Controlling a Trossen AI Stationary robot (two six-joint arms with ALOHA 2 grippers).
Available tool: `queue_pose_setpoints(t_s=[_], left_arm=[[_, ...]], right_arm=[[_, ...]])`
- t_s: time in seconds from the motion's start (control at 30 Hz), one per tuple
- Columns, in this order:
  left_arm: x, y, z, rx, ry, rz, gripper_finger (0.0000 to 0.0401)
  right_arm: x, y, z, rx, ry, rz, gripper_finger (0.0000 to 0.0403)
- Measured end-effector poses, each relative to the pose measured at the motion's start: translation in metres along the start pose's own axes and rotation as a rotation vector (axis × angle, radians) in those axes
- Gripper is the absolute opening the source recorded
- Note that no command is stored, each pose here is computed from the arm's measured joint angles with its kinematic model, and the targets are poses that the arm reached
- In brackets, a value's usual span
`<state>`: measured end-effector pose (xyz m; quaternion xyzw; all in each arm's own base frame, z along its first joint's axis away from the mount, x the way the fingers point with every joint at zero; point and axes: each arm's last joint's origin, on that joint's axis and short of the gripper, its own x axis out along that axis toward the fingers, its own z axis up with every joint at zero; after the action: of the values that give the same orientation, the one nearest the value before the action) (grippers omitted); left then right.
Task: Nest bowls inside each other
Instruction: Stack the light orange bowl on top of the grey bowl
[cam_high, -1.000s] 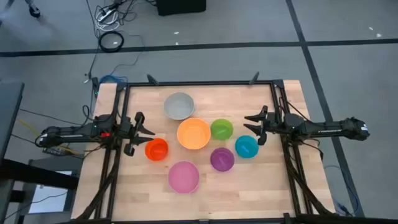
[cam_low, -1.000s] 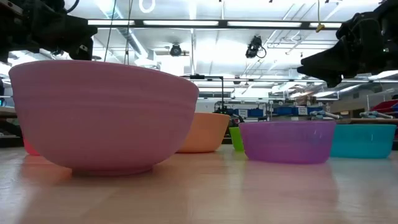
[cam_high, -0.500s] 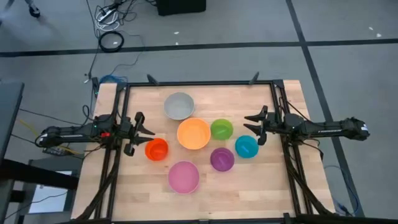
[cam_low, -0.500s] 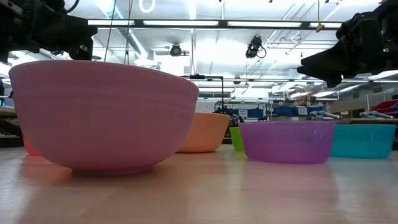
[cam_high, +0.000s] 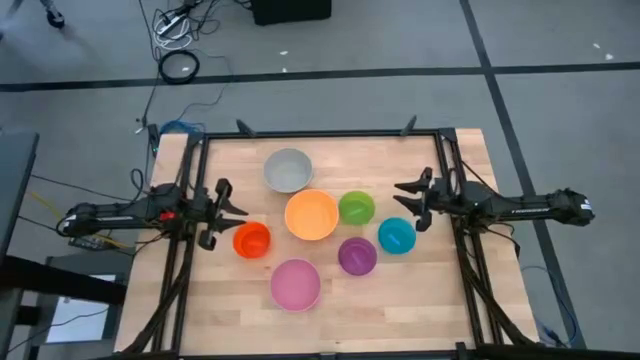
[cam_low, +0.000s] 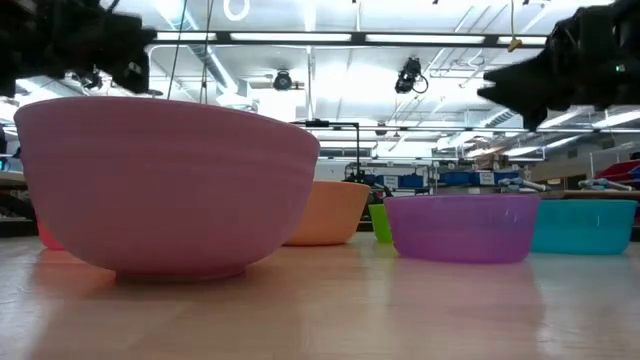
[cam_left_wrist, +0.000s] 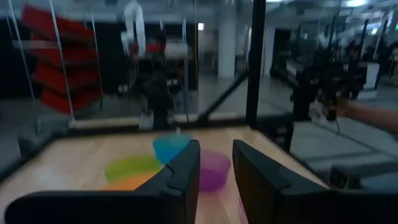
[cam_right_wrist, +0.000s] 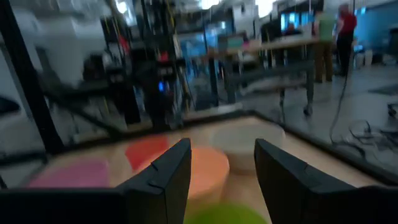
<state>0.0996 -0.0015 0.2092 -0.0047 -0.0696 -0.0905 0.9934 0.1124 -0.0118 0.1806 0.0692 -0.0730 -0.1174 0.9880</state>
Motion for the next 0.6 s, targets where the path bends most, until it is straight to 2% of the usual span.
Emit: queue_pose_setpoints(t_s=[0.13,0.3,0.4,0.6], left_arm=[[-0.001,-0.001,0.015,0.028,-0.149,-0.005,0.0104],[-0.008,-0.003,0.038,-0.014,-0.391,-0.033,0.0104],[-0.013,-0.004,0.048,0.012,-0.512,-0.044,0.0104],[-0.022,-0.007,0.062,0.056,-0.683,-0.059,0.0104]], right_arm=[[0.0,0.001,0.01,0.026,-0.099,0.014,0.0166],[-0.002,0.002,0.019,0.067,-0.198,0.029,0.0166],[-0.002,0.002,0.021,0.067,-0.216,0.032,0.0166],[-0.002,0.002,0.021,0.151,-0.216,0.032,0.0166]])
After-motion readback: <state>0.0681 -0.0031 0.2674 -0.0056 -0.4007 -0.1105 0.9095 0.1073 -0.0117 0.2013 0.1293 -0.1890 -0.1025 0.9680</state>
